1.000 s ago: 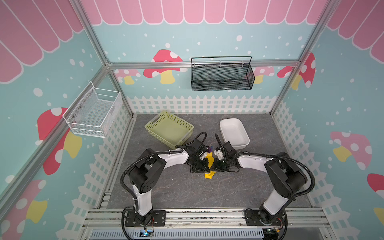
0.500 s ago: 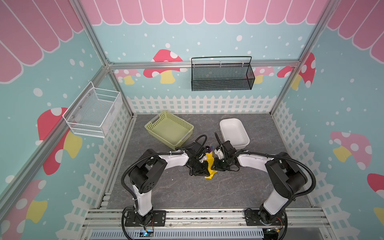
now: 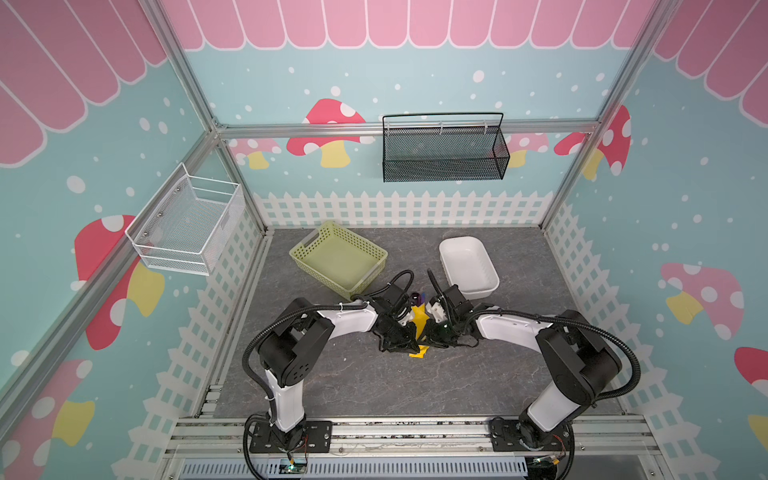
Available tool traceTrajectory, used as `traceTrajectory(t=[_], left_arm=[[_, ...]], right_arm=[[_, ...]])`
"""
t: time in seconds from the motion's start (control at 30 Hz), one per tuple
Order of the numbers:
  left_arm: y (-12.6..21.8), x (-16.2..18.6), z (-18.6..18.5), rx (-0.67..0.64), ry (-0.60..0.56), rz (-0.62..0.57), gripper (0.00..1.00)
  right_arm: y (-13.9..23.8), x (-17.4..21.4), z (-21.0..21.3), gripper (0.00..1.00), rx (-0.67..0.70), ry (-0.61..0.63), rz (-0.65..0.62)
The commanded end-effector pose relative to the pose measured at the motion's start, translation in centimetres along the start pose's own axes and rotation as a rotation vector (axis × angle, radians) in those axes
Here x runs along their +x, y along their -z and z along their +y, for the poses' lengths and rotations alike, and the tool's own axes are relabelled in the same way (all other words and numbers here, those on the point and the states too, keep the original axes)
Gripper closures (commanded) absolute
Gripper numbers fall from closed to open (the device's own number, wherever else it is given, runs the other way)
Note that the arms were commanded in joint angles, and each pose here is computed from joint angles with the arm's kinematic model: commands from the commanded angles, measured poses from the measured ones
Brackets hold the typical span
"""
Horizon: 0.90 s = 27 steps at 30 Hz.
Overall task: Place the utensils on the paper napkin and roll it up
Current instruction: 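Pull the napkin tail tight around the bundle with both grippers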
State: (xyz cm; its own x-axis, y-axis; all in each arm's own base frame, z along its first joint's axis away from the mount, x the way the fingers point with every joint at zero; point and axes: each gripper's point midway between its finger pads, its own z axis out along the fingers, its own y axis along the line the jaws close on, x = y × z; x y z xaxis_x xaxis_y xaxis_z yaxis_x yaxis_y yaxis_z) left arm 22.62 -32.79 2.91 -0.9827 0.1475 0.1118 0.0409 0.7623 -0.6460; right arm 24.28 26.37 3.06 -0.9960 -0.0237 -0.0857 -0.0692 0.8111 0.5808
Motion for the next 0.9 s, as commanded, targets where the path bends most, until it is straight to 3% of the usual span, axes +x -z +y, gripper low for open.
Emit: traceTrajectory(t=[0.0,0.47,0.67,0.87], left_arm=[[-0.5,0.3,1.7,-0.047,0.019,0.004,0.87],[3.0,-1.4,-0.5,0.005,0.009,-0.11,0.82],[4.4,-1.6,1.1,-0.036,0.045,-0.159,0.79],[3.7,-0.8,2.4,-0.048,0.064,-0.124,0.74]], right_arm=[[-1.0,1.4,-1.2,0.74,0.029,-0.037,0.045],[-2.4,2.9,-3.9,0.79,0.101,-0.062,0.089],[-2.5,2.9,-4.1,0.82,0.102,-0.064,0.087],[-2.5,2.9,-3.8,0.82,0.076,-0.069,0.085]])
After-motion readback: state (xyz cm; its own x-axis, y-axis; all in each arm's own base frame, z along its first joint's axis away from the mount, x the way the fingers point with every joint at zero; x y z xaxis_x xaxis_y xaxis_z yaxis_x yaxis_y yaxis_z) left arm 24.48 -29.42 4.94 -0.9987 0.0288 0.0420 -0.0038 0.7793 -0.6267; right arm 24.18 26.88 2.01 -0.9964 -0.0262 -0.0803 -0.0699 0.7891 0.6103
